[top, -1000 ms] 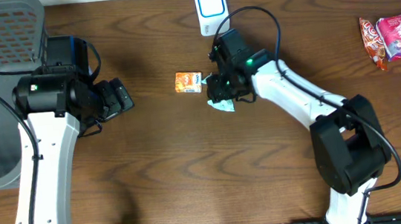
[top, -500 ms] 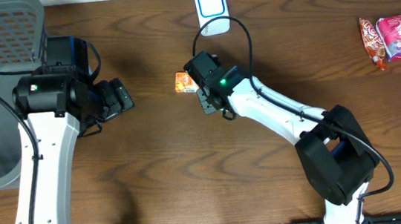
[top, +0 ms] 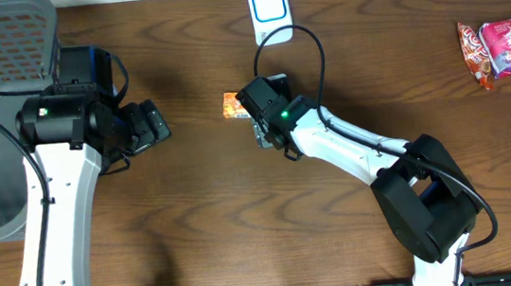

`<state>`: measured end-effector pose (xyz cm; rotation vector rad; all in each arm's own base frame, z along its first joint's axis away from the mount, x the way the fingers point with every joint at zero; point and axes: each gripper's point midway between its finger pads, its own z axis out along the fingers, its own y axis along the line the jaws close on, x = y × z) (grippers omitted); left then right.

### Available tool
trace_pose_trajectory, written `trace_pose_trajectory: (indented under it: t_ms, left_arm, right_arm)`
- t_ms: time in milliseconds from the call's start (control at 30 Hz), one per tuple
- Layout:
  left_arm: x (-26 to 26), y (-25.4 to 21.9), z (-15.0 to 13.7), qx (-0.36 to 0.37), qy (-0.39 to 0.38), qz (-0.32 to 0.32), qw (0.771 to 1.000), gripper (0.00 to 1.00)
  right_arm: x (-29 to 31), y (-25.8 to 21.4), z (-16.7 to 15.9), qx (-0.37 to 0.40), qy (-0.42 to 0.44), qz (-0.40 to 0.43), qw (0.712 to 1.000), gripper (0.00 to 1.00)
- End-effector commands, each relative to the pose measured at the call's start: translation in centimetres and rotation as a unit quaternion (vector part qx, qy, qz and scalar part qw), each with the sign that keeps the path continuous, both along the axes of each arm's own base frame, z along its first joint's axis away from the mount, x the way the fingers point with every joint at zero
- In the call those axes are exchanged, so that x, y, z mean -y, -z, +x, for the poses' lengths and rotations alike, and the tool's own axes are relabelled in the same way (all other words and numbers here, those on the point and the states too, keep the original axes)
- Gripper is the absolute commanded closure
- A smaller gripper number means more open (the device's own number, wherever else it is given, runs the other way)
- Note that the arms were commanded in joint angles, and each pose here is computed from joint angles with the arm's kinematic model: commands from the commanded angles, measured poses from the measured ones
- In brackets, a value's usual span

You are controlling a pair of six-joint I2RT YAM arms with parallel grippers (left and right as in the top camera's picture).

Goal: Scan the item barcode

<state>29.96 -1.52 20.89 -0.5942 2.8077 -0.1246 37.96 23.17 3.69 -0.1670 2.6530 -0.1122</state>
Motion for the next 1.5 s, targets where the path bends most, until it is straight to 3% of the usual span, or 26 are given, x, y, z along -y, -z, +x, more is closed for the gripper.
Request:
trace_pose_trajectory:
  t_ms: [0,133,300,733,1000,1067,1200,1467]
  left_arm:
    - [-0.2,0.3,0.0,-0.006,-0.007,0.004,1.0,0.02]
    - [-0.2,0.3,0.0,-0.006,-0.007,0.004,1.0,0.02]
    - [-0.2,0.3,0.0,-0.006,-0.007,0.004,1.0,0.02]
    - [-0.2,0.3,0.0,-0.006,-0.007,0.004,1.0,0.02]
    - [-0.2,0.3,0.0,-0.006,-0.007,0.004,1.0,0.02]
    - [-0.2,0.3,0.0,-0.006,-0.007,0.004,1.0,0.02]
    - [-0.2,0.3,0.0,-0.006,-0.007,0.004,1.0,0.02]
    - [-0.2,0.3,0.0,-0.006,-0.007,0.004,1.0,0.02]
  right_arm:
    - [0.0,0.0,0.2,0.012,0.011,0.001,1.0,0.25]
    - [-0.2,0.0,0.4,0.018,0.011,0.005,1.0,0.37]
    - [-0.5,-0.2,0.7,0.024,0.007,0.009,1.0,0.42]
    - [-1.7,-0.7,2.2,0.055,-0.064,-0.008,0.996,0.39]
    - [-1.4,3.6,1.9,0.024,-0.065,-0.03,0.997,0.39]
    - [-1.2,3.6,2.0,0.027,-0.063,-0.034,0.997,0.45]
    - [-0.9,3.5,2.1,0.031,-0.058,-0.043,0.997,0.71]
    - [-0.7,3.3,1.9,0.026,-0.059,-0.046,0.997,0.9]
